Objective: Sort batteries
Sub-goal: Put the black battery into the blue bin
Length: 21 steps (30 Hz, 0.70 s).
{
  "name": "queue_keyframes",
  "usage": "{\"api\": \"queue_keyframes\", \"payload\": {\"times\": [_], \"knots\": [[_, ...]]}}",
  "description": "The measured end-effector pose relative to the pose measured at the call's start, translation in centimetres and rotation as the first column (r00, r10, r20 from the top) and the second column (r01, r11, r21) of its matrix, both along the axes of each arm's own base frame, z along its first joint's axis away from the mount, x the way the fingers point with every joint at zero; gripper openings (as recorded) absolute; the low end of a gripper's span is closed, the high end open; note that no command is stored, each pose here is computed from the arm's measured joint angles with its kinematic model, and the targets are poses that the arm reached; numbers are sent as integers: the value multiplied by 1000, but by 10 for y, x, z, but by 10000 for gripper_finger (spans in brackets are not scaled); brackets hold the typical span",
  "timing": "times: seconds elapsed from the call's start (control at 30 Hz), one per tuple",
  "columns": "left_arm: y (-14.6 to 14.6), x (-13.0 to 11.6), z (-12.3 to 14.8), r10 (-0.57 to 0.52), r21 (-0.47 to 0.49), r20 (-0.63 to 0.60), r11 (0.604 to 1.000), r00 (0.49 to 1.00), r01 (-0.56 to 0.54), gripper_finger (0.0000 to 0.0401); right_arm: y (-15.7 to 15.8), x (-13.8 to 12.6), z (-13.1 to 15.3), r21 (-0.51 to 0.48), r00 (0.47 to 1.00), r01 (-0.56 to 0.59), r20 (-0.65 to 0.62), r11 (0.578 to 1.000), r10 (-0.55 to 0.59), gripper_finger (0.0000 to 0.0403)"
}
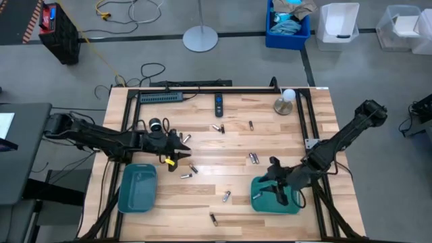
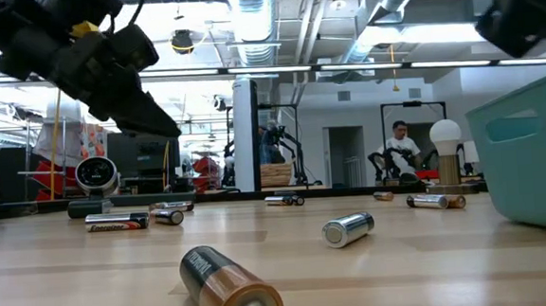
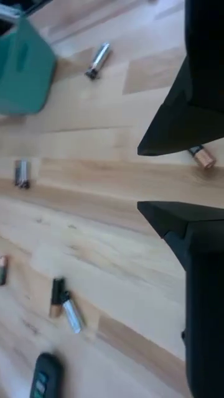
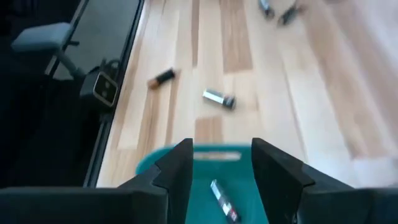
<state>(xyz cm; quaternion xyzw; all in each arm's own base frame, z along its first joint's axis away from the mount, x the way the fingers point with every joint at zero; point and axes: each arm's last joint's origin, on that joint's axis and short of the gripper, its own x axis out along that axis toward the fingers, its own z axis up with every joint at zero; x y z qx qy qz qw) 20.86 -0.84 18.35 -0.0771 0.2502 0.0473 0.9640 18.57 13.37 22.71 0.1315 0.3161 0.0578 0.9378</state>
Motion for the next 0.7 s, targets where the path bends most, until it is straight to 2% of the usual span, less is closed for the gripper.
{"api": "queue_keyframes", "payload": {"times": [0.23, 0.4, 0.5, 0.7], "knots": [[-13, 6, 10, -95, 83, -46, 992, 994, 99, 132, -11, 14, 9, -72, 992, -5, 122, 997, 14, 176], [-27, 17, 0, -172, 133, -129, 973, 977, 189, 132, -17, 25, 20, -140, 967, 4, 254, 990, 32, 176], [-35, 27, -9, -203, 156, -221, 958, 954, 240, 132, -21, 30, 28, -168, 939, 14, 342, 986, 45, 176], [-42, 48, -20, -223, 223, -343, 924, 912, 310, 132, -24, 33, 29, -177, 935, 28, 351, 984, 37, 176]]}}
